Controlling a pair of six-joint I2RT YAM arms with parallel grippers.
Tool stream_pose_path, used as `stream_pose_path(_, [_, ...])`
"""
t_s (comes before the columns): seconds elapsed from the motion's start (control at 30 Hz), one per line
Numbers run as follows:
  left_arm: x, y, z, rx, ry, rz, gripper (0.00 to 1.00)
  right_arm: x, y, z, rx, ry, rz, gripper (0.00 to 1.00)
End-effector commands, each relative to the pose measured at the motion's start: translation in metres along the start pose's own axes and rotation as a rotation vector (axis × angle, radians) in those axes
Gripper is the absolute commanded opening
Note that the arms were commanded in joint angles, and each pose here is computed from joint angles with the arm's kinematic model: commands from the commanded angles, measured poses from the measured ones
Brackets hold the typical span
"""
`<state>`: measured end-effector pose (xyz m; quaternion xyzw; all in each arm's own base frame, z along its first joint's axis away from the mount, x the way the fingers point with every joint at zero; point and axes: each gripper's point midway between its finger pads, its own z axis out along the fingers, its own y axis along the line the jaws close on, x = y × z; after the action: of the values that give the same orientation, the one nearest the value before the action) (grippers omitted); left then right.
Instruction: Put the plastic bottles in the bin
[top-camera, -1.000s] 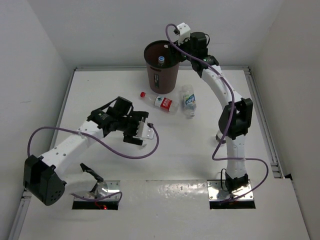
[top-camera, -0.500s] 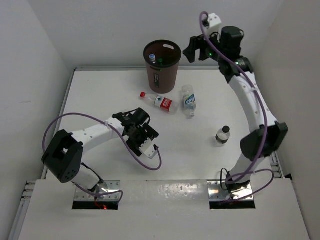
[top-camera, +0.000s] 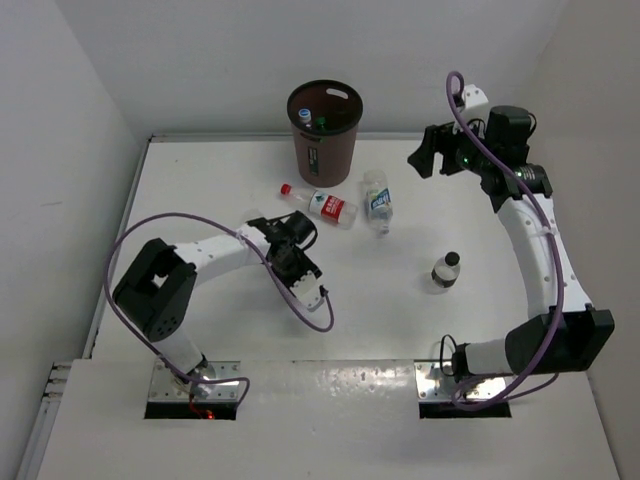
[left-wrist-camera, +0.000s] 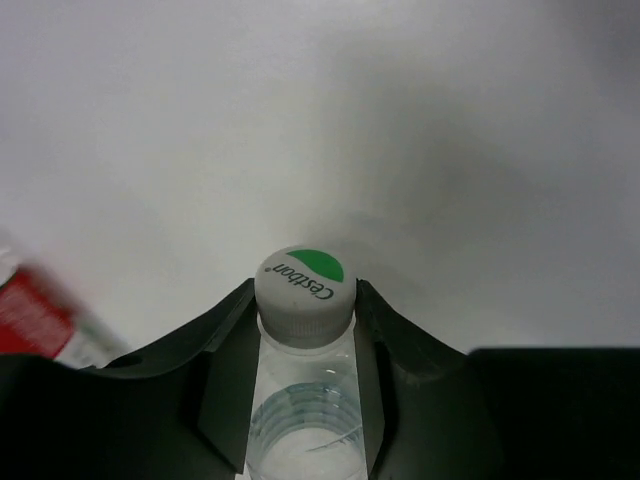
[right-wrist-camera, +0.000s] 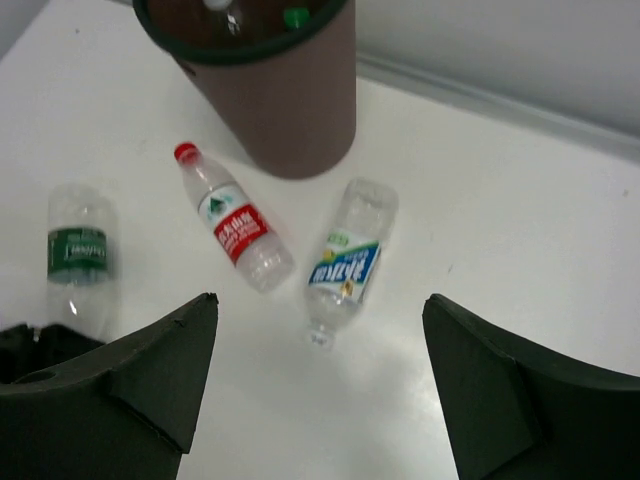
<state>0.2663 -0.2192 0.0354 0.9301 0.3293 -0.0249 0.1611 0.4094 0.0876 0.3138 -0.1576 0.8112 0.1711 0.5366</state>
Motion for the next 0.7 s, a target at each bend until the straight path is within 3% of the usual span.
stream_pose_path(0.0, [-0.013, 0.068, -0.055, -0.186, -0.019, -0.021, 0.18, 0.025, 0.005, -0.009, -0.038, 0.035, -0.014, 0.82])
stream_pose_path(0.07, [-0.024, 0.099, -0.088, -0.283, -0.063, -0.085, 0.09, 0.042, 0.010, -0.008, -0.067, 0.062, -0.013, 0.81])
stream_pose_path(0.1, [-0.029, 0.136, -0.131, -0.411, -0.090, -0.170, 0.03, 0.053, 0.009, -0.006, -0.072, 0.070, -0.021, 0.81])
stream_pose_path(0.17, [-0.033, 0.172, -0.188, -0.561, -0.176, -0.264, 0.00, 0.064, 0.012, -0.005, -0.089, 0.075, -0.016, 0.80])
stream_pose_path(0.2, [-0.037, 0.205, -0.246, -0.714, -0.224, -0.288, 0.00, 0.070, 0.013, -0.002, -0.102, 0.079, -0.047, 0.78])
stream_pose_path(0.23, [-0.027, 0.215, -0.273, -0.794, -0.293, -0.455, 0.00, 0.073, 0.012, -0.002, -0.104, 0.080, -0.047, 0.78])
stream_pose_path(0.27, [-0.024, 0.239, -0.318, -0.956, -0.347, -0.481, 0.00, 0.077, 0.015, 0.000, -0.121, 0.087, -0.049, 0.78])
stream_pose_path(0.33, [-0.018, 0.257, -0.381, -1.163, -0.453, -0.548, 0.00, 0.080, 0.016, 0.005, -0.139, 0.093, -0.046, 0.77])
stream_pose_path(0.37, [-0.005, 0.258, -0.405, -1.258, -0.533, -0.658, 0.00, 0.083, 0.017, 0.008, -0.150, 0.101, -0.036, 0.77])
stream_pose_path(0.4, [-0.010, 0.262, -0.462, -1.462, -0.617, -0.581, 0.00, 0.084, 0.017, 0.011, -0.158, 0.103, -0.032, 0.77])
stream_pose_path(0.53, [0.017, 0.282, -0.493, -1.658, -0.754, -0.598, 0.00, 0.092, 0.021, 0.015, -0.176, 0.127, -0.001, 0.76])
stream_pose_path(0.6, [0.042, 0.291, -0.501, -1.695, -0.895, -0.699, 0.00, 0.098, 0.021, 0.014, -0.176, 0.140, 0.007, 0.76])
stream_pose_path(0.63, [0.042, 0.293, -0.527, -1.750, -0.972, -0.666, 0.00, 0.101, 0.022, 0.014, -0.175, 0.150, 0.010, 0.76])
stream_pose_path(0.67, [0.050, 0.299, -0.525, -1.740, -1.029, -0.684, 0.00, 0.103, 0.023, 0.013, -0.173, 0.155, 0.012, 0.76])
